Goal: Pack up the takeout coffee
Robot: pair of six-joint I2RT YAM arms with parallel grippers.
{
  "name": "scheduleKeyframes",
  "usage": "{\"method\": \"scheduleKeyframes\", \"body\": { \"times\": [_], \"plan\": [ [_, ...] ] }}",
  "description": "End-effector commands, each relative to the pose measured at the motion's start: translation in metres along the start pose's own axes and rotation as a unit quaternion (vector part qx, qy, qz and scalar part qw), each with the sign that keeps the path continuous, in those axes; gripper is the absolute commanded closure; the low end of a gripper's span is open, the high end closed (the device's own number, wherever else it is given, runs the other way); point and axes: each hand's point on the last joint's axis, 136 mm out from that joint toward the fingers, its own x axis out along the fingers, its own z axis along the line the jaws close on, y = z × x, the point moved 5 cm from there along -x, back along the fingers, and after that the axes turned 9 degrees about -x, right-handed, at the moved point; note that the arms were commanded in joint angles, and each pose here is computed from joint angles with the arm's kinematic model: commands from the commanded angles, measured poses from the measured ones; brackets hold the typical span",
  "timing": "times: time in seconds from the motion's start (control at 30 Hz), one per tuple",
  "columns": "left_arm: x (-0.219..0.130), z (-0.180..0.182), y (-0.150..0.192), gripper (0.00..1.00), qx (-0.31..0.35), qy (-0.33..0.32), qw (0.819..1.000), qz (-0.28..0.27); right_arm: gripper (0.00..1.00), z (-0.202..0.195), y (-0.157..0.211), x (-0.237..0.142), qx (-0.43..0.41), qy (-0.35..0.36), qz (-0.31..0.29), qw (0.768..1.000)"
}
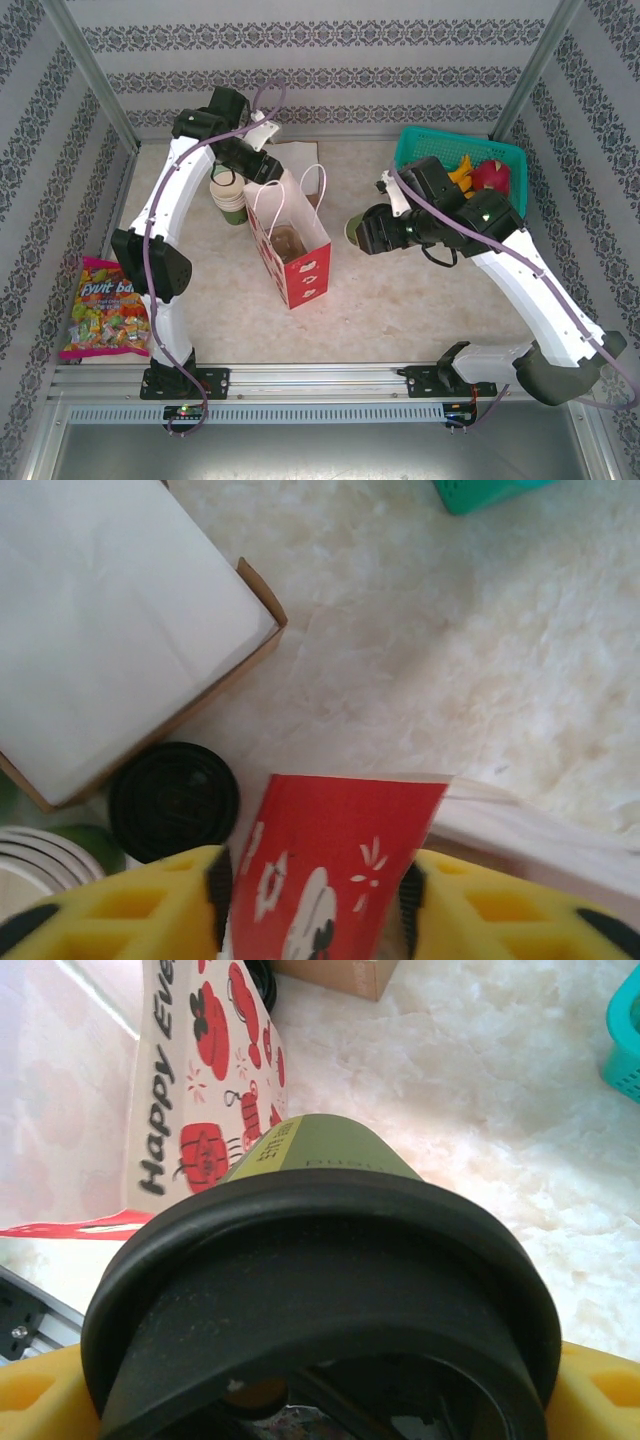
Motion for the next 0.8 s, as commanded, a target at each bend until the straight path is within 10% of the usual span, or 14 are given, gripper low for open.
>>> {"method": "scheduleKeyframes", "body": {
  "times": [0.0,0.4,0.77],
  "plan": [
    [-0.017,-0.010,0.006,0.67,-0.014,0.015,1.000,-0.007,0.34,0.006,0.002,-0.019,0.009,-0.013,-0.006,1.000],
    [-0.027,-0.032,0.019,0.95,-0.099,0.036,0.993,-0.049,0.36,0.019,-0.011,-0.050,-0.018,-0.049,0.031,0.998],
    [-0.024,-0.052,0.018,1.00,-0.143,0.038,0.987,-0.061,0.36,0.059,-0.053,-0.074,-0.068,-0.159,-0.065,0.983]
  ]
}}
